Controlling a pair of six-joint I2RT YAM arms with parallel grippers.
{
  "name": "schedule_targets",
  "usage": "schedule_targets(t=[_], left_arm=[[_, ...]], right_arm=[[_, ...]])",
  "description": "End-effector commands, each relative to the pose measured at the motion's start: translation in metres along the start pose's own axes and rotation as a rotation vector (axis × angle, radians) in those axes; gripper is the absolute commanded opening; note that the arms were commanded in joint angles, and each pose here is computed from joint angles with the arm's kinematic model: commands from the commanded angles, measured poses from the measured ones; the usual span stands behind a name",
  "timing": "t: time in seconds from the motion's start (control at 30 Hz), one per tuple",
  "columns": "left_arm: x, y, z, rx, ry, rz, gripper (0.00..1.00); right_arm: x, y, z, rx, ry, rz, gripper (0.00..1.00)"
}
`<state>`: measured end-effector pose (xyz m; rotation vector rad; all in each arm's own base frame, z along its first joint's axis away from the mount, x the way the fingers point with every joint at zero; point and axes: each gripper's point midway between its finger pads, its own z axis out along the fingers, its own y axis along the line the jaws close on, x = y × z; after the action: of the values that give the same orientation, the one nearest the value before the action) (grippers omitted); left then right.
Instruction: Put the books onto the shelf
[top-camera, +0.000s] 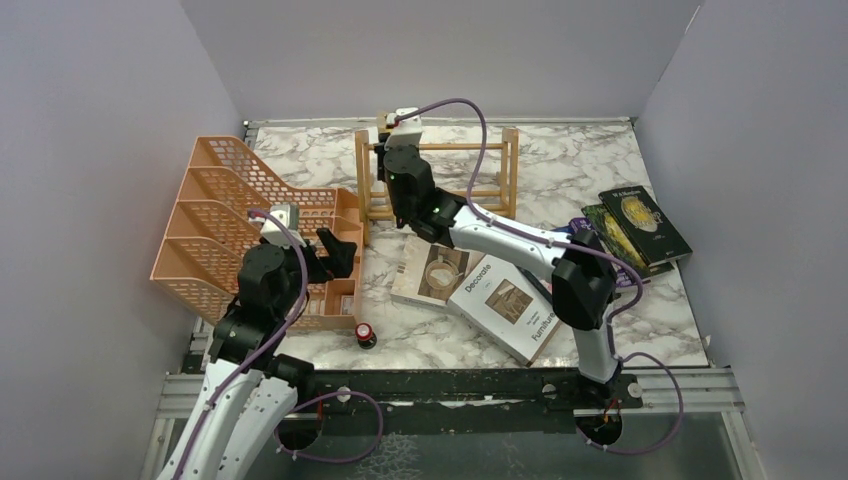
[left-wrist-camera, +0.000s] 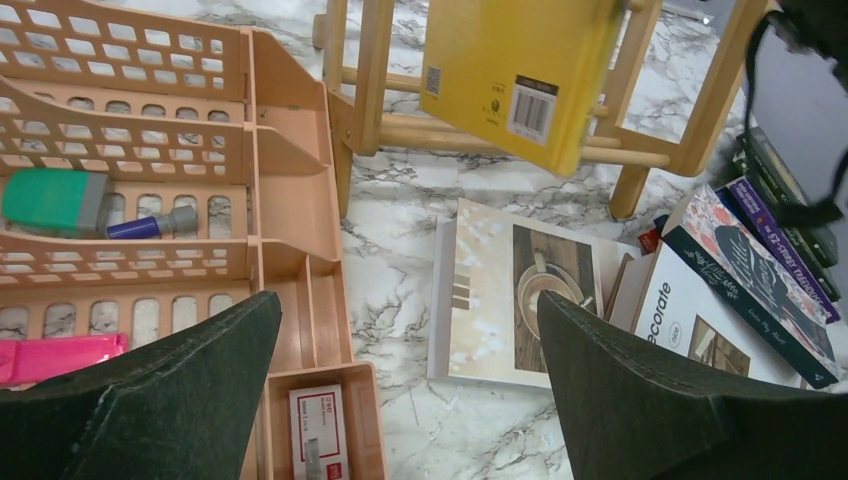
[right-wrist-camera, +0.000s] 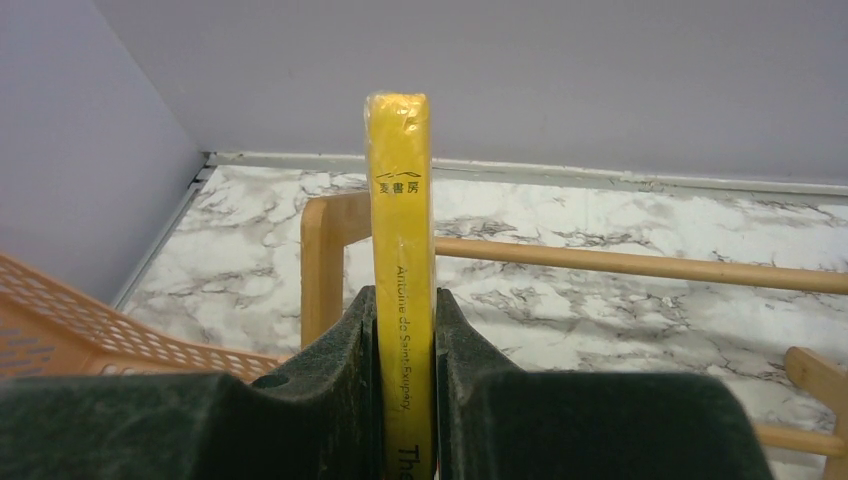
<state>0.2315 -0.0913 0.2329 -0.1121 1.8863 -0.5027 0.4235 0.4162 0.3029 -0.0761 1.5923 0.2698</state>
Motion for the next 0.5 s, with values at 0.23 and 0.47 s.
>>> schedule_targets(t=[0.23,0.47], left_arm=[[-0.002,-0.013,0.0,0.081,-0.046,-0.005,0.99],[0.001,-0.01,0.004,0.069,-0.028,0.001,0.99]], right_arm=[[0.005,0.016,0.03,0.003,-0.064,0.07,0.01],[0.015,0.029,0.047,-0.004,-0.113,0.091,0.01]])
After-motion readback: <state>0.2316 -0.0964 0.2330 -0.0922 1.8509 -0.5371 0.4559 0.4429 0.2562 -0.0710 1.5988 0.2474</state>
